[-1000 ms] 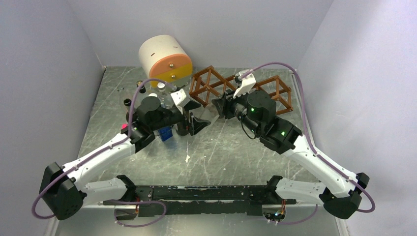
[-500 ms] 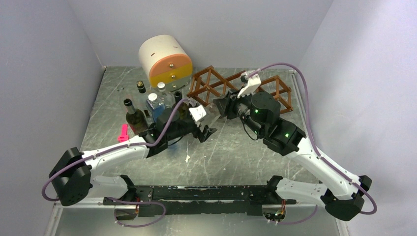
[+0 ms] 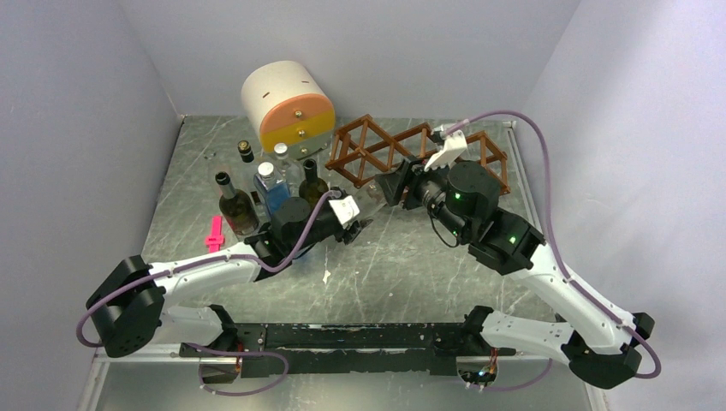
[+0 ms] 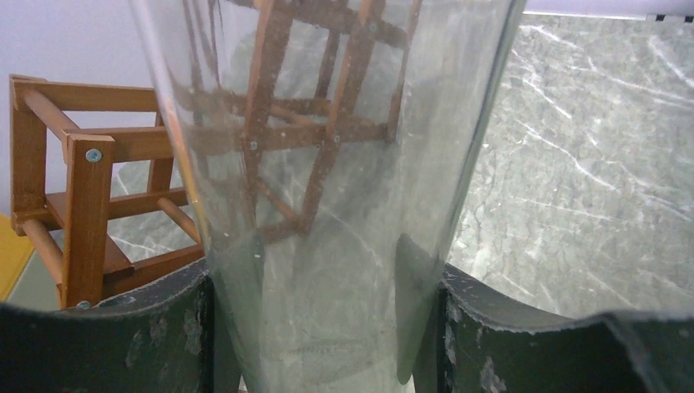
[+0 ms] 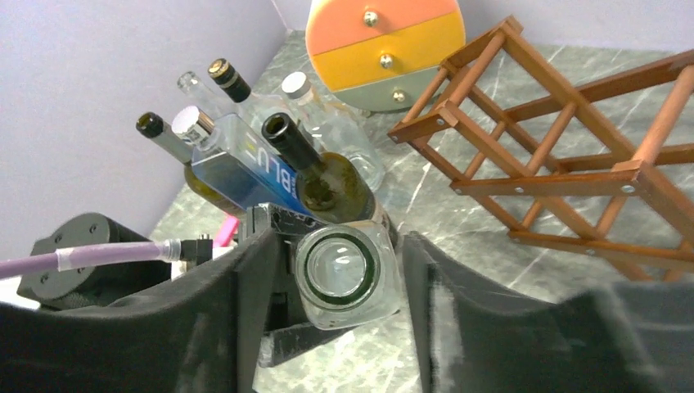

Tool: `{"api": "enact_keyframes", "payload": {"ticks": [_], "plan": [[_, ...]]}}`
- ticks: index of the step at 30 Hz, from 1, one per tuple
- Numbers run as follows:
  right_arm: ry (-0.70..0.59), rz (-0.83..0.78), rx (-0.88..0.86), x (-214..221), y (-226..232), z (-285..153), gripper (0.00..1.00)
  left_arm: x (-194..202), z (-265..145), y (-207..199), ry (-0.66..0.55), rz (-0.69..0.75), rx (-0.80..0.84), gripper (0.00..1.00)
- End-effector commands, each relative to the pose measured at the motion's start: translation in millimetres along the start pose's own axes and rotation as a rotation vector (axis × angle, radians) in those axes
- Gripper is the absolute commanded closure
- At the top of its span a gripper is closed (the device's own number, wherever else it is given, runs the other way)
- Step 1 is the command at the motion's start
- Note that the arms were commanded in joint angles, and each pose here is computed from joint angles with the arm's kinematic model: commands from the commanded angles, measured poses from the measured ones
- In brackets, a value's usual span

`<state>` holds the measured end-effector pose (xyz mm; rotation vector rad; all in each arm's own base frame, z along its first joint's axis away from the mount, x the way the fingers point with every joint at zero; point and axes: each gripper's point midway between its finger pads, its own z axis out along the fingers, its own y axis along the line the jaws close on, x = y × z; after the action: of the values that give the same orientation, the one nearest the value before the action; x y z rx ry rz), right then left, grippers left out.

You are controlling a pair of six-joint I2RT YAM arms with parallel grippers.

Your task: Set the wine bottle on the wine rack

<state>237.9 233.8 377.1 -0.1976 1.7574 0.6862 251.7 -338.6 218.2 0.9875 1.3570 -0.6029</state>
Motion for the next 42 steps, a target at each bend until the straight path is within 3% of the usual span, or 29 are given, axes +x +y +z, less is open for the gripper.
{"api": "enact_keyframes", "payload": {"ticks": [1,11,18,23,27,34,42], "plan": [[-0.020,0.052,0.000,-19,0,-23,0.31,-46,9,5,-0.155,0.146,0.022,0.93],[0.081,-0.001,0.000,-29,-3,-65,0.24,-75,35,7,-0.180,0.412,0.095,0.93],[0.147,-0.061,0.136,-31,-28,-82,0.24,-93,33,11,-0.238,0.710,0.095,0.93],[0.232,-0.108,0.093,-19,-24,-90,0.22,-125,29,14,-0.294,0.892,0.054,0.93],[0.300,-0.117,0.084,-2,-24,-89,0.21,-151,32,13,-0.326,0.968,0.077,0.93],[0.350,-0.130,0.070,18,-22,-76,0.21,-142,45,22,-0.238,1.124,0.083,0.93],[0.437,-0.178,0.050,41,-20,-62,0.20,-139,53,22,-0.225,1.217,0.097,0.93]]}}
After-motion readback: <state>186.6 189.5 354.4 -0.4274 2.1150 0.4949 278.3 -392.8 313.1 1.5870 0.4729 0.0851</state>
